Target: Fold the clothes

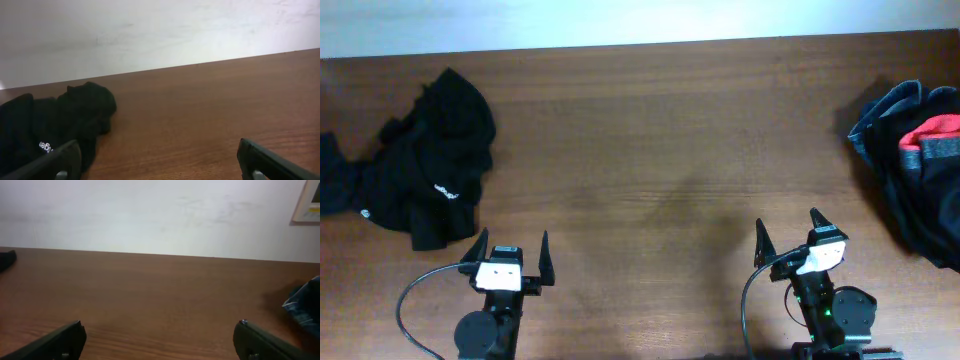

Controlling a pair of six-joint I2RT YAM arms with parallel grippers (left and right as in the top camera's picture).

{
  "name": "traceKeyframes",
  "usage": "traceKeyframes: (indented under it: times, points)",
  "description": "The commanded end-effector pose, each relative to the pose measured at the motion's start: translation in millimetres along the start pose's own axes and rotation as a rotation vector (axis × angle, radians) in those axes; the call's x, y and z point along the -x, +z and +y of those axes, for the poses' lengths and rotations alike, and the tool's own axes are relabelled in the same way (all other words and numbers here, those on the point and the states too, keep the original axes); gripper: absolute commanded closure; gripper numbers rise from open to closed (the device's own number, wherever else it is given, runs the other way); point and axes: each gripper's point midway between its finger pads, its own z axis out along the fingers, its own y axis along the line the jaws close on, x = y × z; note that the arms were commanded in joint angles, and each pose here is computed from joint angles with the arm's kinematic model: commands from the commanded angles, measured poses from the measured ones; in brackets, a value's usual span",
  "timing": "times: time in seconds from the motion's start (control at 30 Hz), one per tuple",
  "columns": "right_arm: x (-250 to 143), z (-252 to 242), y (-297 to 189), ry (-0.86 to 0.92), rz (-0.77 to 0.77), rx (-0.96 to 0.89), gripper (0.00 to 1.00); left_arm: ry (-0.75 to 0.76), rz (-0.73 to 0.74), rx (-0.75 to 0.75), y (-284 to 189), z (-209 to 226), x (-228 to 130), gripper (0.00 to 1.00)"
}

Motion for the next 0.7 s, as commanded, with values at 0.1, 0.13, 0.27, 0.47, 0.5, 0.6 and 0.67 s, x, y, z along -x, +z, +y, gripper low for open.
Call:
traceKeyframes:
  times: [0.1, 0.13, 0.27, 0.47, 0.5, 0.6, 0.67]
  points:
    - [0, -4, 0, -0.008, -0.006, -0.022, 0.02, 0.017, -0.003, -0.004, 0, -1, -1, 0.01]
    - [3, -5, 0, -0.01, -0.017, -0.028, 0.02, 0.017, -0.003, -0.004, 0, -1, -1, 0.01]
    - [5, -5, 0, -0.012, -0.026, -0.028, 0.01, 0.017, -0.003, -0.001, 0, -1, -1, 0.01]
    - [28, -2, -2, 0.009, -0.121, -0.008, 0.01, 0.008, -0.075, -0.051, -1, -9, 16, 0.01]
    - [36, -2, -3, 0.021, -0.15, -0.006, 0.01, -0.025, -0.11, -0.062, -2, -10, 26, 0.01]
    - [52, 2, -6, 0.073, -0.174, 0.015, 0.01, -0.061, -0.169, -0.08, -7, -11, 50, 0.01]
    - [59, 7, -6, 0.089, -0.156, 0.048, 0.01, -0.061, -0.156, -0.081, -8, -10, 60, 0.01]
